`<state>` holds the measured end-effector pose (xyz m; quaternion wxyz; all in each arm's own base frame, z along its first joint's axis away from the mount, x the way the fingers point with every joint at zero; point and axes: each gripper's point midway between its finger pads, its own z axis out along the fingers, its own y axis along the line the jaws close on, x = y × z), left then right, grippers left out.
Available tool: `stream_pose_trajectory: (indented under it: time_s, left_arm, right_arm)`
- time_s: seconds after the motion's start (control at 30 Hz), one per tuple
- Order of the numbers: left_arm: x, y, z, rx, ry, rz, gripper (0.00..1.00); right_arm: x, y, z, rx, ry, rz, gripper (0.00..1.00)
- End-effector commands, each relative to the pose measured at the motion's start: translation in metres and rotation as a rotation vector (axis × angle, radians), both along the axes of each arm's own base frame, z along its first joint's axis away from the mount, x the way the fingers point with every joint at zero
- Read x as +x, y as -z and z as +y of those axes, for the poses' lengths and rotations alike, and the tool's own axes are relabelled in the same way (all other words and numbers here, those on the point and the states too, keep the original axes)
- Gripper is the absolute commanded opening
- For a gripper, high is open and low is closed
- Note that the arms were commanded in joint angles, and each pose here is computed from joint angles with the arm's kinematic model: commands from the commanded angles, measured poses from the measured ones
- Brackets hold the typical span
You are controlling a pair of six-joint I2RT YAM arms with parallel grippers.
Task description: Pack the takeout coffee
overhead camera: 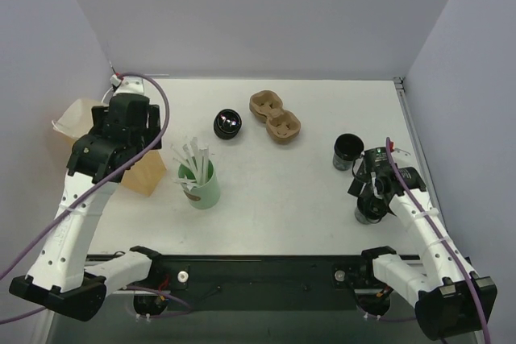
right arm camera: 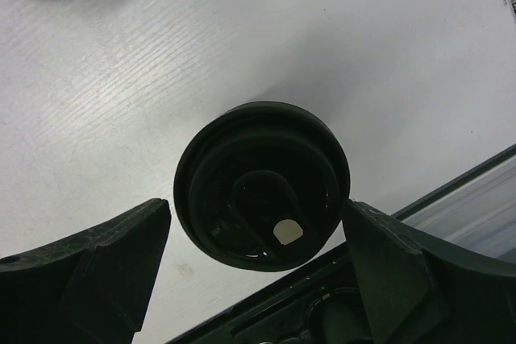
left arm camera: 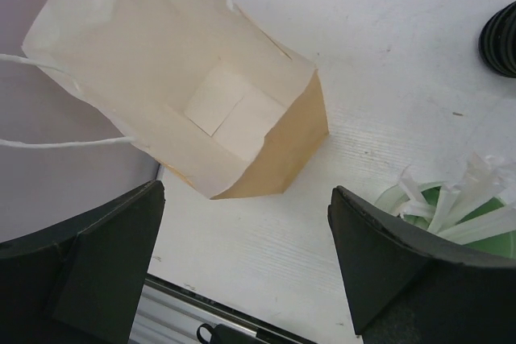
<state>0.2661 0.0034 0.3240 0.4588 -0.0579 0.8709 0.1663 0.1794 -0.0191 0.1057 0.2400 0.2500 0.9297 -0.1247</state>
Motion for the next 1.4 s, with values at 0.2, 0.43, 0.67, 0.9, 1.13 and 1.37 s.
stream_pose_trajectory:
  time_s: [0.2, 0.43, 0.67, 0.9, 1.13, 1.37]
  left_arm:
    - [0.016, -0.025, 0.024, 0.077, 0.011, -0.013, 0.92]
    - [0.047, 0.004, 0.025, 0.003, 0.023, 0.051, 0.83]
    - [0.050, 0.036, 0.025, -0.082, 0.024, 0.106, 0.73]
    - [0.044, 0.056, 0.029, -0.089, 0.002, 0.148, 0.59]
    - [0.050, 0.022, 0.030, -0.069, 0.021, 0.103, 0.21]
    - [0.052, -0.042, 0.040, -0.014, 0.000, -0.006, 0.00]
  right_arm:
    - [0.008, -0.056, 0.001, 0.005, -0.072, -0.126, 0.98]
    - [0.012, -0.085, 0.010, 0.046, -0.136, -0.212, 0.98]
    - [0.014, -0.107, 0.022, 0.100, -0.204, -0.279, 0.97]
    - [0.015, -0.115, 0.026, 0.117, -0.225, -0.304, 0.97]
    - [0.017, -0.109, 0.029, 0.125, -0.236, -0.293, 0.97]
    - [0.016, -0.118, 0.030, 0.131, -0.245, -0.326, 0.98]
